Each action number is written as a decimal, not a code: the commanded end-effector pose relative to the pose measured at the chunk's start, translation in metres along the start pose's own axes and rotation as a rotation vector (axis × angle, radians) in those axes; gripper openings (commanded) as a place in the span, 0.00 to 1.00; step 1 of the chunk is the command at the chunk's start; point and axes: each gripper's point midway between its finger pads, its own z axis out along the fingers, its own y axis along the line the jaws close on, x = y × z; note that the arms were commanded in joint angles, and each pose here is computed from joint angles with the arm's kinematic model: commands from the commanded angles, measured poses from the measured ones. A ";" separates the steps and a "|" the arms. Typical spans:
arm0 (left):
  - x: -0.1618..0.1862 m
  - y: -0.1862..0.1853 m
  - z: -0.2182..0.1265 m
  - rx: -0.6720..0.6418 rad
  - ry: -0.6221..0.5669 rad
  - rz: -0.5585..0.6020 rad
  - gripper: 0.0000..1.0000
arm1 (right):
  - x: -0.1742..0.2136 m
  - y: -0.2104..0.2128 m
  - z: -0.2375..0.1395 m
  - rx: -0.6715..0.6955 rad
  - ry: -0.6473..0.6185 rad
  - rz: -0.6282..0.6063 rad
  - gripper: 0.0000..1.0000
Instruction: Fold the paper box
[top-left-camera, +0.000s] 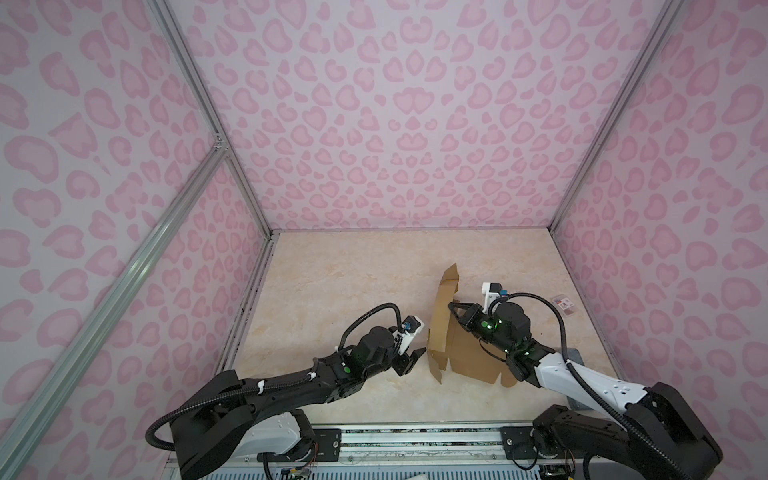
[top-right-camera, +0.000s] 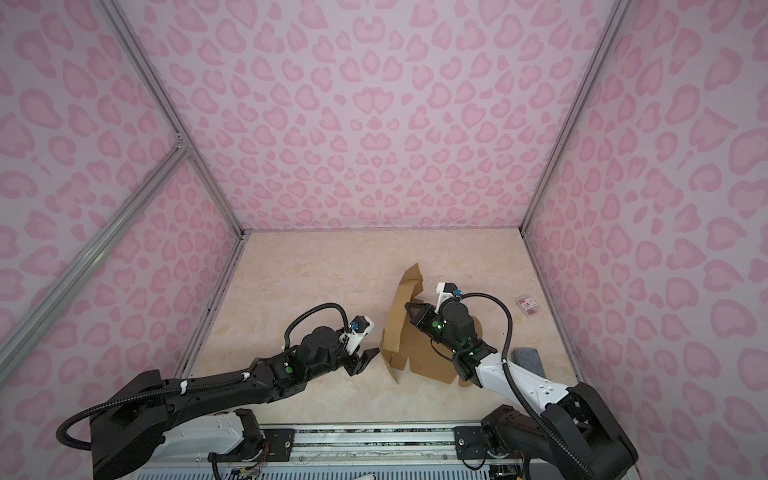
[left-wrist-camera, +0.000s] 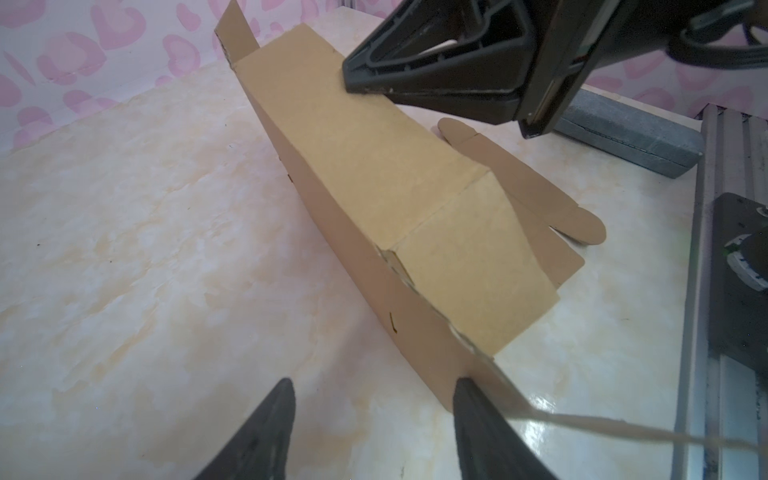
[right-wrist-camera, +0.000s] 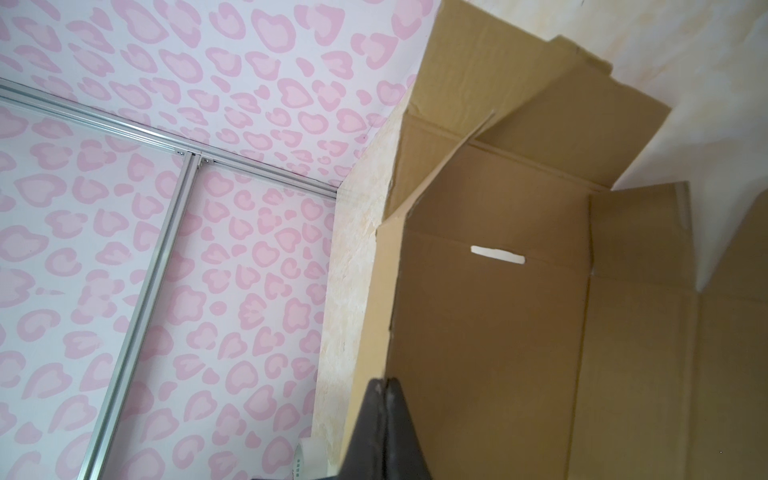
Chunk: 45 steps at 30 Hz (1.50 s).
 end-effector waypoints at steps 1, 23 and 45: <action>-0.005 -0.004 -0.001 0.010 -0.005 -0.005 0.64 | -0.001 -0.002 -0.001 0.005 -0.010 -0.009 0.00; -0.011 -0.014 -0.007 0.040 -0.005 -0.032 0.65 | 0.002 0.001 -0.003 -0.010 0.011 0.009 0.00; -0.020 -0.042 0.010 0.167 -0.015 -0.040 0.66 | -0.001 -0.002 -0.013 -0.002 -0.022 -0.013 0.00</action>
